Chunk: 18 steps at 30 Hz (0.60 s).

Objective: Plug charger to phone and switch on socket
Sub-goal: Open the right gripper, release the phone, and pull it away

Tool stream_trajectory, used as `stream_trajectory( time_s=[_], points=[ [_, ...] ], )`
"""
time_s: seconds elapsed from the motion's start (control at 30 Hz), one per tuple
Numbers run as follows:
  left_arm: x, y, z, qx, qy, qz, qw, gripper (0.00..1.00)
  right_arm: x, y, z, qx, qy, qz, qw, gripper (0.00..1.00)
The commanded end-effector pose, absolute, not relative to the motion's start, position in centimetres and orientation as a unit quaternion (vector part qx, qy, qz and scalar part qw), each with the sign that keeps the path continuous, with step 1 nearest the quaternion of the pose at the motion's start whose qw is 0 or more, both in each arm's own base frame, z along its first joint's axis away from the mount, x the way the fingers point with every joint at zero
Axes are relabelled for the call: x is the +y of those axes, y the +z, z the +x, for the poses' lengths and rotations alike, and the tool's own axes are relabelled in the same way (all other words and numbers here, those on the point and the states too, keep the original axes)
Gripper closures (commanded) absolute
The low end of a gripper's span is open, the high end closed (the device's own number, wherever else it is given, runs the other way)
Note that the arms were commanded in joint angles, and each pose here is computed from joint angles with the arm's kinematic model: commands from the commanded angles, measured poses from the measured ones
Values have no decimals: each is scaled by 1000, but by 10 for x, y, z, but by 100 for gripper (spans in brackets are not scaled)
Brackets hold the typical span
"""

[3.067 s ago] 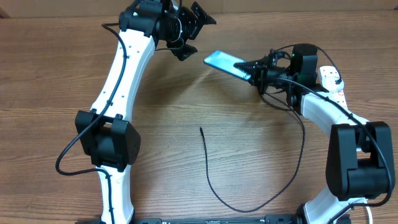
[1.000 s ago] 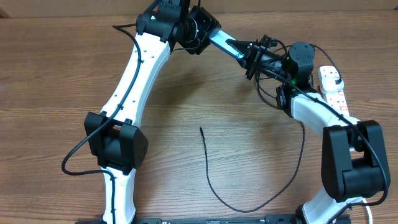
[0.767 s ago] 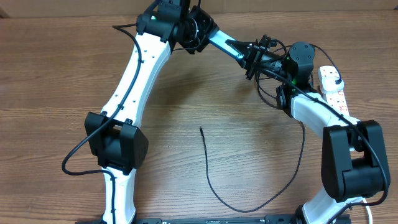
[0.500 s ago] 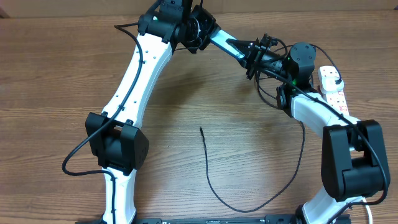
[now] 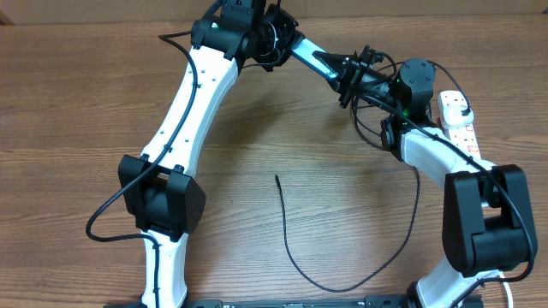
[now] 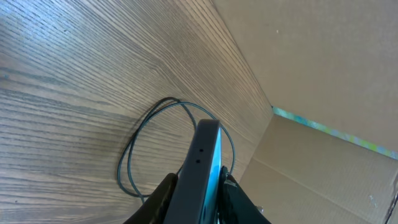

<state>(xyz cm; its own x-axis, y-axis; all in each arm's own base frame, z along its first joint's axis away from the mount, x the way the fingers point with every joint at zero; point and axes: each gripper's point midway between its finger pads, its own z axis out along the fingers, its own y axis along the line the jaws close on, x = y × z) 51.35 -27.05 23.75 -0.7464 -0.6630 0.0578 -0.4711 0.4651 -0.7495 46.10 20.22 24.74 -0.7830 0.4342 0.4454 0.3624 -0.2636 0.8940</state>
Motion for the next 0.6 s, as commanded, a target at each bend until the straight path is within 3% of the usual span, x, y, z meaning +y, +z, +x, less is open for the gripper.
stream_trajectory(
  time_s=[0.0, 0.1, 0.33, 0.57],
  points=[
    [-279, 238, 502, 861, -377, -315, 130, 92, 209, 267, 451, 590, 737, 329, -24, 92],
    [-279, 238, 502, 861, -377, -314, 130, 96, 209, 267, 451, 590, 737, 329, -24, 85],
    [-279, 238, 502, 862, -377, -314, 130, 96, 209, 267, 451, 590, 737, 329, -24, 84],
    [-279, 238, 502, 863, -377, -310, 132, 96, 209, 267, 451, 590, 737, 329, -24, 74]
  ],
)
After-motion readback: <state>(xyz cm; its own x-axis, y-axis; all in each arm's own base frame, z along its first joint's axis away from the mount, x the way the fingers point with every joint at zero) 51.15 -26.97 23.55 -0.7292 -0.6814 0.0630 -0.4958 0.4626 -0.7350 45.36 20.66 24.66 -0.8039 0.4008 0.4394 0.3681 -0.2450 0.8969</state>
